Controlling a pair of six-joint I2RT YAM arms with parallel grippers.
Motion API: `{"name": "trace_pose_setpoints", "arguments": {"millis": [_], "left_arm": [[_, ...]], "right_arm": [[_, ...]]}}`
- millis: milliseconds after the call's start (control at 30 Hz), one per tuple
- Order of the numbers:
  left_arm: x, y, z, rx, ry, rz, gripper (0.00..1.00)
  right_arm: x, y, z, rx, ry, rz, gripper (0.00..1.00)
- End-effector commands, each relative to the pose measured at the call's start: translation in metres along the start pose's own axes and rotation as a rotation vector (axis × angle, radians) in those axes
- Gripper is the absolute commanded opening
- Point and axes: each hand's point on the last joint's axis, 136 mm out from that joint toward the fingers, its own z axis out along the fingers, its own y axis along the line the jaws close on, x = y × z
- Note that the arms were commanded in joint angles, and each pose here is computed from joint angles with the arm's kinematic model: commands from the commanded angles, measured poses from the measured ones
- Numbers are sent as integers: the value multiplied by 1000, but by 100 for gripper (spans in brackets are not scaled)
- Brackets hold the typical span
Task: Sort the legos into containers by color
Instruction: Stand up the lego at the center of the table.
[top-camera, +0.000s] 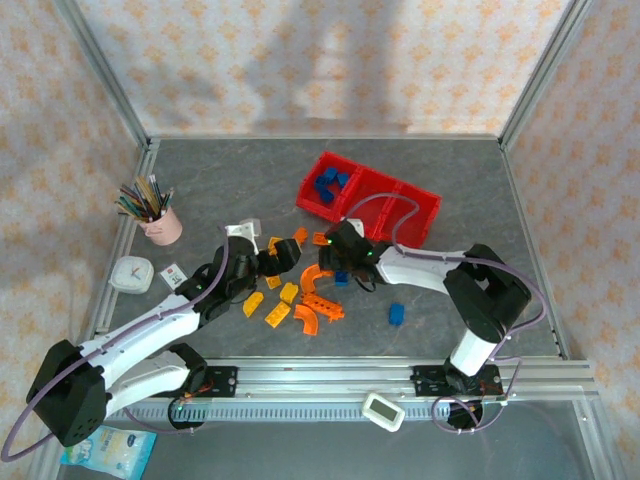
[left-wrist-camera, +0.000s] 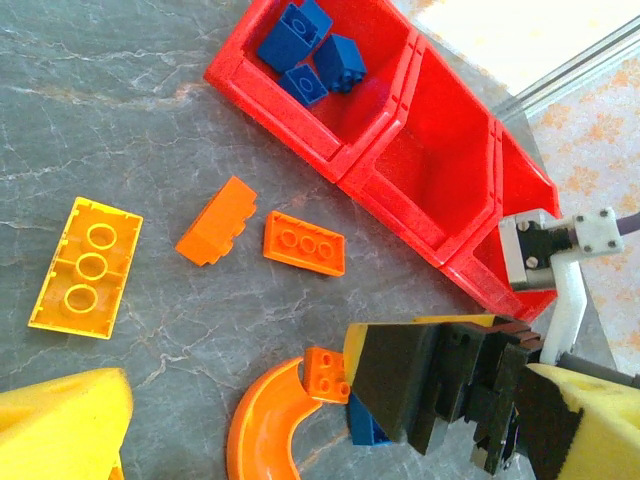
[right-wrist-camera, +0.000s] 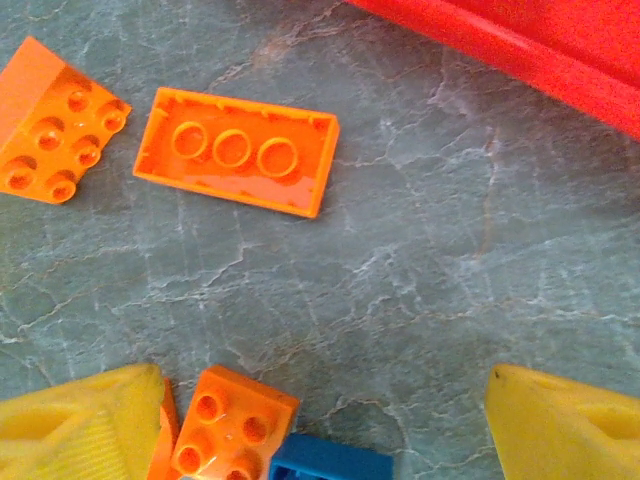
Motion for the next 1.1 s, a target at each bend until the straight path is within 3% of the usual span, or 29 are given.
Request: {"name": "trace_pose_setpoints", "arguments": {"millis": [0, 300, 900, 1067], "left_arm": [[-5, -2, -5, 12, -38, -17, 99], [-7, 2, -9, 0, -51, -13, 99], [-3, 1, -5, 5, -33, -8, 99], [-3, 1, -6, 2, -35, -6, 99]], "right_arm": [[9, -4, 9, 24, 2, 26, 83], [22, -23, 6, 80, 10, 60, 75], [38, -53, -21, 130, 4, 88, 76], [44, -58, -24, 146, 27, 60, 73]]}}
